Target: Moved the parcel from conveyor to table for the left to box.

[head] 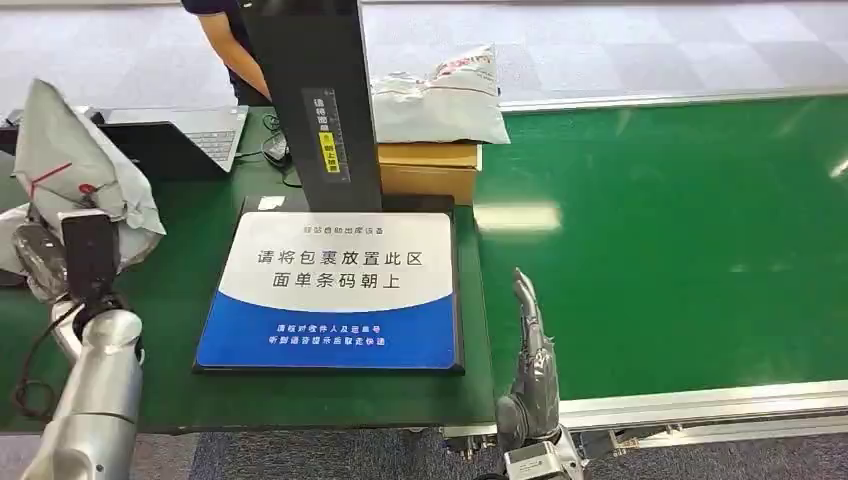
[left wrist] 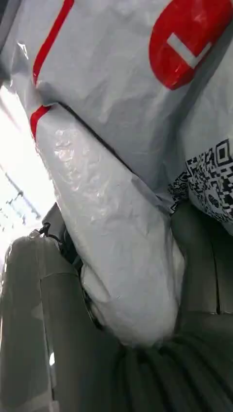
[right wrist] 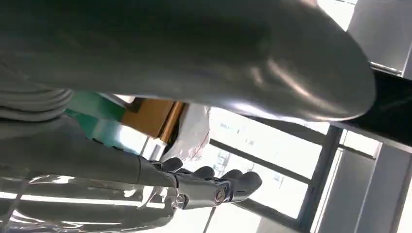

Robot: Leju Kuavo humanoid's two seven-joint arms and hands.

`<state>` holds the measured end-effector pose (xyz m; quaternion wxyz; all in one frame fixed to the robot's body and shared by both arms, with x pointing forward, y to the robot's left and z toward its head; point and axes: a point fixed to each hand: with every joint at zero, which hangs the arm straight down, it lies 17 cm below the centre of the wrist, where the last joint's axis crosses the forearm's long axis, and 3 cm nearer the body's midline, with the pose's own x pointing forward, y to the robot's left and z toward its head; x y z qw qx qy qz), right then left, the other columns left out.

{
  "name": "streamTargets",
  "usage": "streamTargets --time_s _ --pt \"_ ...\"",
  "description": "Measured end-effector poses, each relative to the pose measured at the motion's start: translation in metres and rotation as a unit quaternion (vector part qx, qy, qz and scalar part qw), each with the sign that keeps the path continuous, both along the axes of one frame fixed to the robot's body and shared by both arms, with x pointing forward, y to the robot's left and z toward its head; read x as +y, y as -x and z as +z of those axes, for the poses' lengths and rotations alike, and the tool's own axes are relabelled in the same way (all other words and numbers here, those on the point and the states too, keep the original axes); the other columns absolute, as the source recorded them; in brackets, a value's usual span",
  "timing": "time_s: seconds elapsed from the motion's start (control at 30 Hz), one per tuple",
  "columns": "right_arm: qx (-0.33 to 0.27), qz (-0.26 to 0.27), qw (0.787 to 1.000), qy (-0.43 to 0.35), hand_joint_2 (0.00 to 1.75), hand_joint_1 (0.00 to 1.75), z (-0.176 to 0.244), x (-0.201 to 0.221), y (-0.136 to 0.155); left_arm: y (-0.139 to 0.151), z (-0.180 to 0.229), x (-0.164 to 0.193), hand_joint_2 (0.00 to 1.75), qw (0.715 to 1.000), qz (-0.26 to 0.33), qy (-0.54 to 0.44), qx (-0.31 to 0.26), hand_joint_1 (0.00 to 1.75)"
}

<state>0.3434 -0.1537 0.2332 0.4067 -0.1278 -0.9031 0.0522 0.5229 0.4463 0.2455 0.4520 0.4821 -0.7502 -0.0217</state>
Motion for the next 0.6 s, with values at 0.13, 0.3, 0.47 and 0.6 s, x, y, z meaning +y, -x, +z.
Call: streamTargets --time_s 0.13,0.3,0.47,0.6 --pt "0.001 0.003 1.000 -0.002 0.00 0.00 -0.001 0.003 -0.002 -0.002 -0.021 0.050 1.75 0.997 0.059 0.014 0.043 1.75" --pt "-0.001 0.006 1.000 -0.003 0.00 0.00 0.000 0.005 -0.005 -0.009 -0.029 0.081 1.75 0.991 0.102 0.020 0.082 0.14" --pt "-0.005 -0.001 1.000 -0.006 0.00 0.00 0.002 0.002 -0.008 -0.024 -0.026 0.087 1.75 0.988 0.110 0.041 0.097 0.00" --pt "-0.006 -0.003 1.000 -0.010 0.00 0.00 0.004 0.001 -0.009 -0.039 -0.015 0.083 1.75 0.988 0.106 0.050 0.103 0.00"
